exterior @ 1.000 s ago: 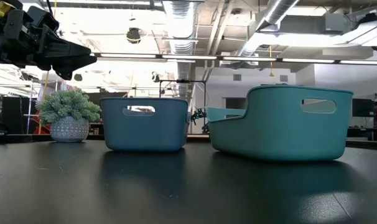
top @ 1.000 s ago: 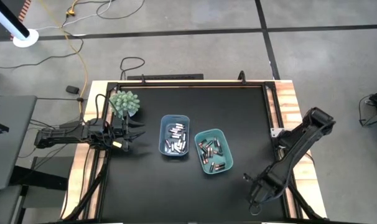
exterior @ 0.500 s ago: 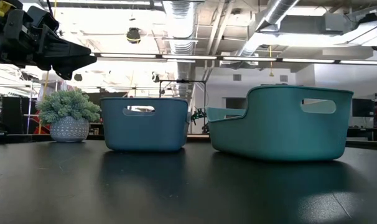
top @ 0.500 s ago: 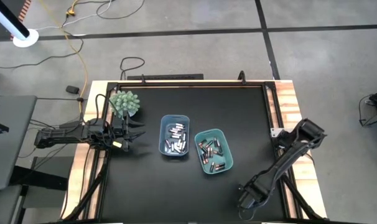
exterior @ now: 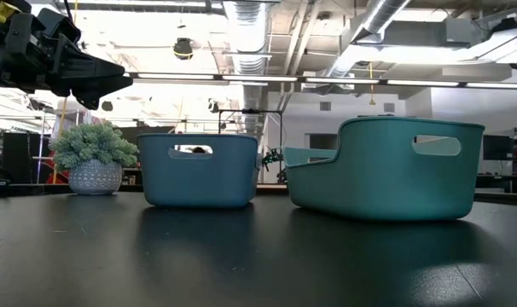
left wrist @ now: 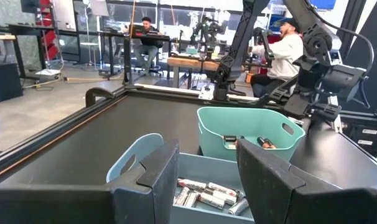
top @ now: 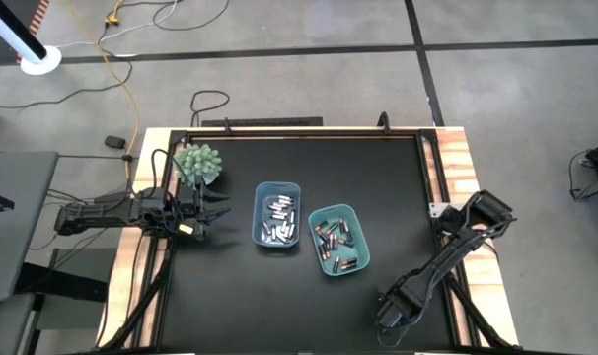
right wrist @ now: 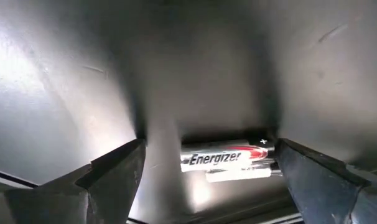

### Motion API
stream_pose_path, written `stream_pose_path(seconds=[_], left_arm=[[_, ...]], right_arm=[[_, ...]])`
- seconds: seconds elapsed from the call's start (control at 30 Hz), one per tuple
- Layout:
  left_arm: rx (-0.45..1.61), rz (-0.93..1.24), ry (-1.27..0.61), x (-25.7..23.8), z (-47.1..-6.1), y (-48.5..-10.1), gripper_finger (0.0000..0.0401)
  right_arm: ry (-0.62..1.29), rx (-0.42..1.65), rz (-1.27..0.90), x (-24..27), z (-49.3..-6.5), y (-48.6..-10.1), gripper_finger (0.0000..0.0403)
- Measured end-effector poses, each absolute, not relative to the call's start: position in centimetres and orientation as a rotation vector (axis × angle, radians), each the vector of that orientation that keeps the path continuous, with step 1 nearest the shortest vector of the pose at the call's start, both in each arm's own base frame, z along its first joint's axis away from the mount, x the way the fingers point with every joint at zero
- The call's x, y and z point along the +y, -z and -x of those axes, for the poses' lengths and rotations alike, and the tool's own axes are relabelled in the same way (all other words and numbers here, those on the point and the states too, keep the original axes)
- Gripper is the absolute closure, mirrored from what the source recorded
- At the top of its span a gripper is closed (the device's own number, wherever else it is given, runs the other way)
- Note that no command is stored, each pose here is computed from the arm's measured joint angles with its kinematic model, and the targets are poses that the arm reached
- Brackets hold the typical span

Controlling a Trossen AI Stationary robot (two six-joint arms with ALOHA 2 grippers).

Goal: Sort batteries
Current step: Put the silver battery into the blue bin

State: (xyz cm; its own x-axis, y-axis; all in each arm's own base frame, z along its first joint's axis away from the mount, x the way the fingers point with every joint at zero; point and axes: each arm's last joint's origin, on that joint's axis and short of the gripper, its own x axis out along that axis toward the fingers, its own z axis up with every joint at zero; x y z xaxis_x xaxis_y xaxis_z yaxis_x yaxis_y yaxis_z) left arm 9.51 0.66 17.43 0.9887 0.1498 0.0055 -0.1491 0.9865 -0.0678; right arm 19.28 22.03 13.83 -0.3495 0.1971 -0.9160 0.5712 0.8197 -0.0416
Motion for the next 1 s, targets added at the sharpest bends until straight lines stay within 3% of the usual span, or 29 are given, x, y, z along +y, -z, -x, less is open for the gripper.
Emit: stream_pose_path(seconds=[0.47, 1.0], left_arm=[[-0.011, 0.067, -0.15, 0.7, -9.5, -17.4, 0.0244], [-0.011, 0.067, -0.15, 0.7, -9.5, -17.4, 0.0244]], right_arm=[[0.422, 1.962, -0.596, 21.3, -18.7, -12.7, 0.0028], [0.349, 1.994, -0.555, 21.3, -18.6, -12.6, 0.0093]])
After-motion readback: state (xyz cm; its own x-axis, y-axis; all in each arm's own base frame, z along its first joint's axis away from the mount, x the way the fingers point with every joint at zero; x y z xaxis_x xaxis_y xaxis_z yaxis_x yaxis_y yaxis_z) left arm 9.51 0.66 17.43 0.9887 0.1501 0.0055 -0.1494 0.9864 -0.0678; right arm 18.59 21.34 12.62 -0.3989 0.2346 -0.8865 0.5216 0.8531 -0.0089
